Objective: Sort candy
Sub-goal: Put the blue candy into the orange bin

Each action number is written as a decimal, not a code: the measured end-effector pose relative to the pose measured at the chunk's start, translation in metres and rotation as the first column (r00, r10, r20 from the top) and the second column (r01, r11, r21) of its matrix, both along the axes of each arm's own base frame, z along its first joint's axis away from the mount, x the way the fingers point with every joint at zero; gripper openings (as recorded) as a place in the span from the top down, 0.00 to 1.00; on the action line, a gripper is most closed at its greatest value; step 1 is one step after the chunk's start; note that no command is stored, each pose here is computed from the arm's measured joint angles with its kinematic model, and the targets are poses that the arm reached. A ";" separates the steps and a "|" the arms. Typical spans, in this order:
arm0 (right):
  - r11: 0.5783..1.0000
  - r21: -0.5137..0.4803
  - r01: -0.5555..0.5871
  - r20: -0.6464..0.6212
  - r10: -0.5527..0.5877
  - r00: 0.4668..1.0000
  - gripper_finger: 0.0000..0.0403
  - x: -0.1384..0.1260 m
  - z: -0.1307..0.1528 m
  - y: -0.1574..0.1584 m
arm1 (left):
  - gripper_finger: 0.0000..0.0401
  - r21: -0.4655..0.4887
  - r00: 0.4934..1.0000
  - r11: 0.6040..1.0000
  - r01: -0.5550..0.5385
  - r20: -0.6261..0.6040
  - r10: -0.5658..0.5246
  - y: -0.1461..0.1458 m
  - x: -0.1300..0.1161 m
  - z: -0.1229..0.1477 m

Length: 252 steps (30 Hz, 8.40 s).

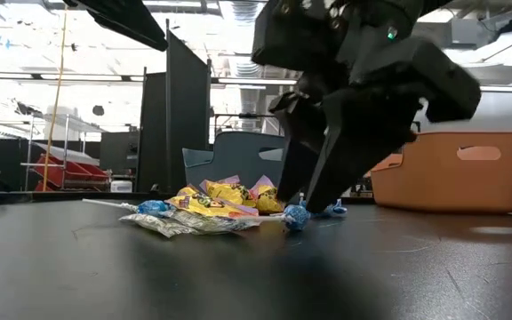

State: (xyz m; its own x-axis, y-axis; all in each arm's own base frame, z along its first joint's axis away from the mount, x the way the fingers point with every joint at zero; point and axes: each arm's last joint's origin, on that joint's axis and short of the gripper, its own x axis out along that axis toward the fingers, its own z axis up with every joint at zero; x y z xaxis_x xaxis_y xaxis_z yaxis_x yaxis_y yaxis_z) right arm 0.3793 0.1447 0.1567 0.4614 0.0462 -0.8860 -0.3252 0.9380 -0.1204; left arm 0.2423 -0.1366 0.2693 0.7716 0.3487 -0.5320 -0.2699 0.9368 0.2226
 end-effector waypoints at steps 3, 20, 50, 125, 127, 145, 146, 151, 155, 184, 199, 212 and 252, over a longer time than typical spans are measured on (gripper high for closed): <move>1.000 -0.017 -0.001 -0.019 0.001 1.000 0.34 0.007 -0.012 0.002 | 0.50 -0.001 1.000 1.000 0.000 0.001 0.000 0.000 0.000 0.000; 0.999 -0.035 -0.008 -0.073 0.005 0.997 0.80 0.012 -0.019 0.005 | 0.50 -0.008 1.000 1.000 -0.004 -0.002 0.004 0.000 0.000 0.000; 0.994 0.000 -0.112 0.258 0.108 0.960 0.88 -0.028 0.150 0.008 | 0.50 -0.009 1.000 1.000 -0.005 -0.002 0.005 0.000 0.000 0.000; 0.941 -0.036 0.337 0.194 -0.325 0.926 0.42 -0.076 0.039 -0.066 | 0.50 -0.015 1.000 1.000 -0.011 0.008 0.011 0.001 0.001 0.000; 0.931 -0.058 0.359 0.151 -0.348 0.925 0.44 -0.069 0.026 -0.070 | 0.50 -0.016 1.000 1.000 -0.010 0.011 0.010 0.001 0.002 0.001; 0.923 -0.088 0.375 -0.109 -0.383 0.917 0.50 -0.019 -0.022 -0.107 | 0.50 -0.007 1.000 1.000 -0.008 0.001 0.008 0.001 0.001 0.000; 0.923 -0.089 0.373 -0.117 -0.382 0.917 0.52 -0.018 -0.023 -0.107 | 0.50 -0.007 1.000 1.000 -0.008 0.001 0.008 0.001 0.001 0.000; 0.933 -0.094 0.346 -0.117 -0.356 0.927 0.72 -0.019 -0.022 -0.096 | 0.50 -0.007 1.000 1.000 -0.009 0.000 0.009 0.002 0.001 0.000; 0.940 -0.100 0.325 -0.106 -0.335 0.936 0.90 -0.022 -0.019 -0.086 | 0.50 -0.007 1.000 1.000 -0.009 0.000 0.009 0.002 0.001 0.000; 0.964 -0.066 0.257 -0.158 -0.264 0.952 0.65 -0.038 0.017 -0.007 | 0.50 -0.017 1.000 1.000 -0.014 0.008 0.014 0.001 0.001 0.000; 0.968 -0.001 0.251 -0.171 -0.247 0.954 0.43 -0.031 -0.003 0.006 | 0.50 -0.020 1.000 1.000 -0.013 0.013 0.013 0.001 0.002 0.001; 0.965 0.016 0.263 -0.164 -0.257 0.952 0.64 -0.025 -0.016 0.012 | 0.50 -0.021 1.000 1.000 -0.013 0.014 0.013 0.001 0.002 0.001; 0.892 0.213 -0.400 0.584 0.212 0.784 0.88 -0.093 0.191 0.026 | 0.50 -0.021 1.000 1.000 -0.012 0.016 0.012 0.001 0.002 0.001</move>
